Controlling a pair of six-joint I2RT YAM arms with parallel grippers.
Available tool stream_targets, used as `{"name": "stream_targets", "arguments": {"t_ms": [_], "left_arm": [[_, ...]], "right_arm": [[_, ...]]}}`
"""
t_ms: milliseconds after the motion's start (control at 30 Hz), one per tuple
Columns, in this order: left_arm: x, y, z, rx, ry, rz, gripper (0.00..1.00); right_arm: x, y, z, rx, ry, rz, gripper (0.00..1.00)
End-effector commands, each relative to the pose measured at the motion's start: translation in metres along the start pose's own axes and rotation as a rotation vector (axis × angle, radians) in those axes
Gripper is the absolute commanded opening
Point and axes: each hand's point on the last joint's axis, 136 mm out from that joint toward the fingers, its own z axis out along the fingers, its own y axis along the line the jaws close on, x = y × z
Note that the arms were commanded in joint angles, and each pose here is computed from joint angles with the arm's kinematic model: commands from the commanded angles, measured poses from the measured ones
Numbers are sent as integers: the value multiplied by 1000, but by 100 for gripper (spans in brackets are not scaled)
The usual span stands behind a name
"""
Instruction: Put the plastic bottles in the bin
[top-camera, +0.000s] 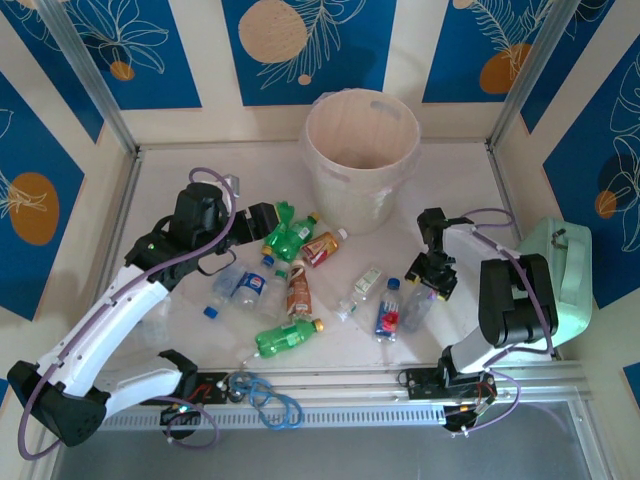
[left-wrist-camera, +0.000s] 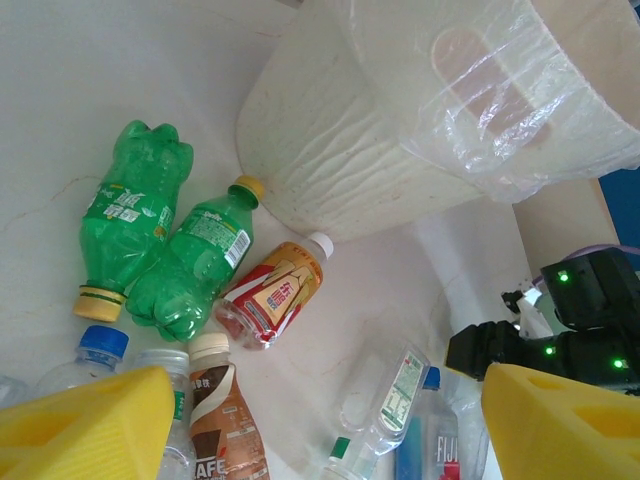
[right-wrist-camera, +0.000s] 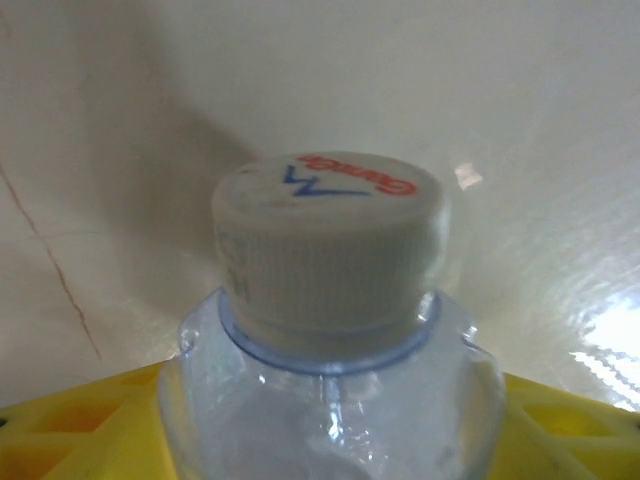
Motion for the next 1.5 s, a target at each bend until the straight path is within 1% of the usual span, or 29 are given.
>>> {"name": "stream_targets", "arguments": {"t_ms": [0,100,167,400,567,733,1167,1233,1367,1467], "left_arm": [[-5,-1,-2,11,-18,-12,80],[-4,1,-2,8,-17,-15,80],[-3,1,-2,8,-15,-17,80],[-2,2,-1,7,-15,-17,80],[-3,2,-3,8,-19,-13,80],[-3,2,-1,4,-11,-13,80],[-3,3,-1,10,-17,-44,80],[-3,3,-1,10,-16,-45,80],[-3,3,-1,7,-17,-46,80],[-3,5,-2,1,-20,-44,80]], "right_arm": [[-4,10,-2,-44,19,-19,67],[-4,10,0,-45,33,-13,61],[-4,10,0,-44,35,-13,59],[-1,8,-5,-41,4,-18,57],[3,13,-21,-52,-48,-50,56],[7,23,-59,-114,-135,-79,55],[23,38,-188,-331,-412,-192,54],[25,40,-201,-359,-439,-208,54],[25,39,-214,-374,-456,-203,53],[25,43,-233,-419,-490,-213,53]]}}
